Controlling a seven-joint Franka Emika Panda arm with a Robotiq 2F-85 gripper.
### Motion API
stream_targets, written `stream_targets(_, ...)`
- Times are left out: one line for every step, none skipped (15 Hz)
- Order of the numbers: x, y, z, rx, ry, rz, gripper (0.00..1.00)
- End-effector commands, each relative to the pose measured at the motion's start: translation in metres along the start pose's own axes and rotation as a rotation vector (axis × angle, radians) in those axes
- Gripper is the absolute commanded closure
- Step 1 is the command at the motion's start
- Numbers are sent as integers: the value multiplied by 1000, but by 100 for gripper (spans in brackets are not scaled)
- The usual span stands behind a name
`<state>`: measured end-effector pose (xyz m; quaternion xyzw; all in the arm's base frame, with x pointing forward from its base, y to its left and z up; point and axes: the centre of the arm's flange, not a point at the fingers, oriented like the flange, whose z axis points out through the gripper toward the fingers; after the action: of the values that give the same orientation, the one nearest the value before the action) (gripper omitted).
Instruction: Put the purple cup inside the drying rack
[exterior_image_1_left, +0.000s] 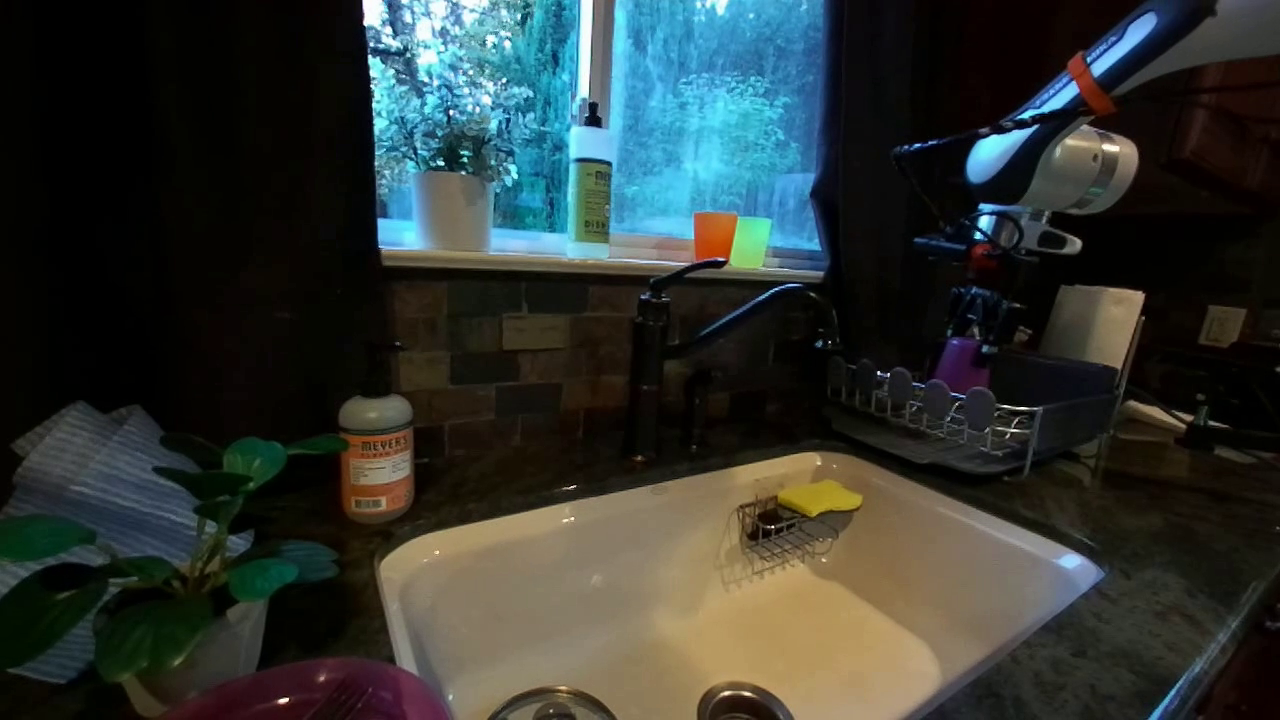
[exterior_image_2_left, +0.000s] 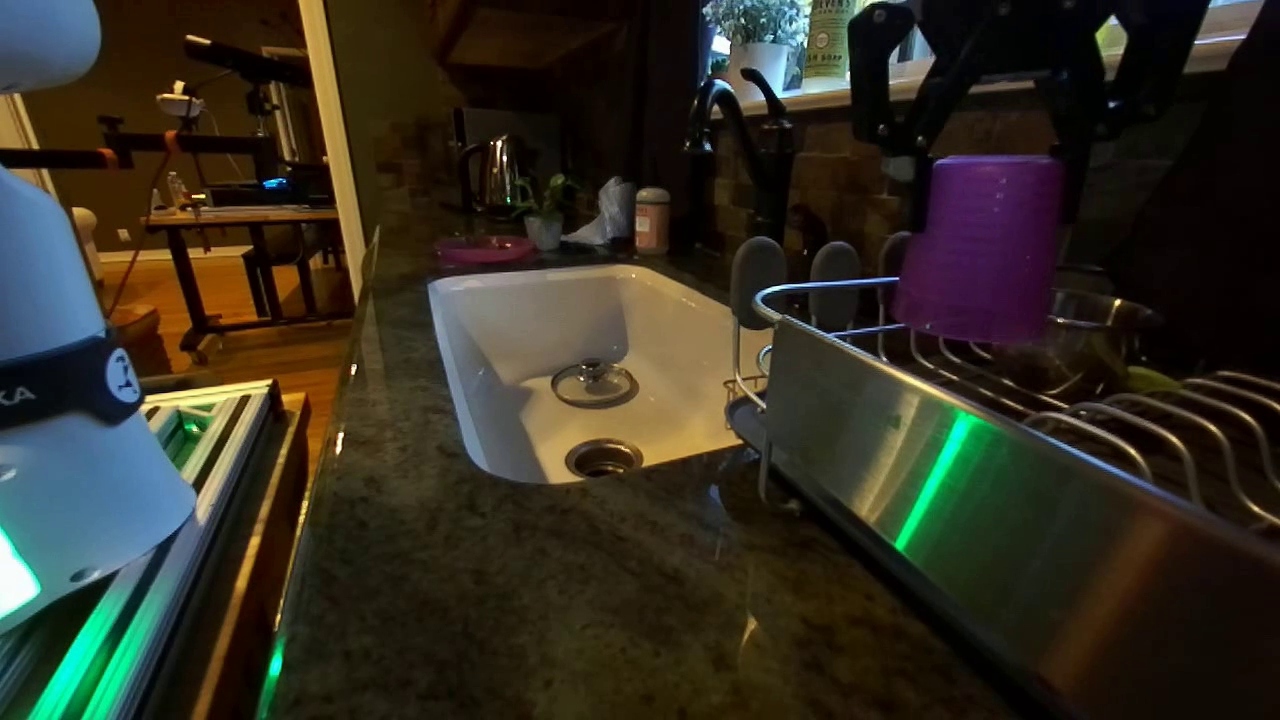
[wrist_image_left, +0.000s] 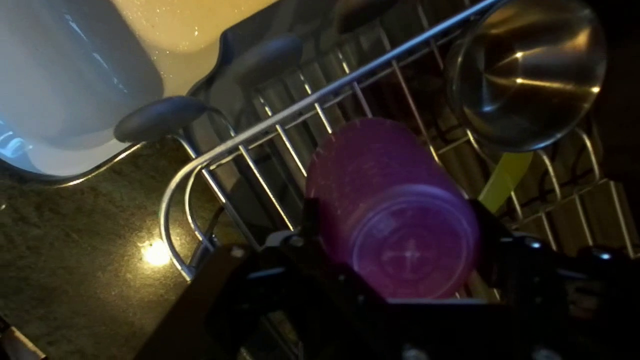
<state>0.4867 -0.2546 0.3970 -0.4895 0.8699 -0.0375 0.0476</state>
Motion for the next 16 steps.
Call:
stream_targets(-3, 14, 9, 18, 11, 33, 55)
stream_targets(-6, 12, 12, 35, 11, 30, 55)
stream_targets(-8, 7, 13, 55, 15, 23, 55)
stream_targets(-10, 3, 15, 77, 17, 21, 55)
stream_targets(-11, -2, 15, 98, 18, 22, 55)
stream_targets(-12, -5, 16, 115, 22, 21, 55)
stream_targets(-11, -8, 18, 125, 24, 22, 55)
stream_targets(-9, -9, 22, 121, 13, 31, 55)
stream_targets(-10, -8, 25, 116, 7, 34, 55)
stream_targets(-12, -6, 29, 111, 8, 30, 55)
stream_targets(-14, -5, 32, 106, 8, 29, 55)
stream_targets(-16, -4, 35, 100, 5, 26, 55)
stream_targets(-18, -4, 38, 99, 5, 20, 55)
stream_targets(-19, -4, 40, 99, 2, 12, 55)
stream_targets(-21, -5, 41, 97, -5, 0, 55)
stream_targets(-23, -6, 43, 94, -10, -9, 55)
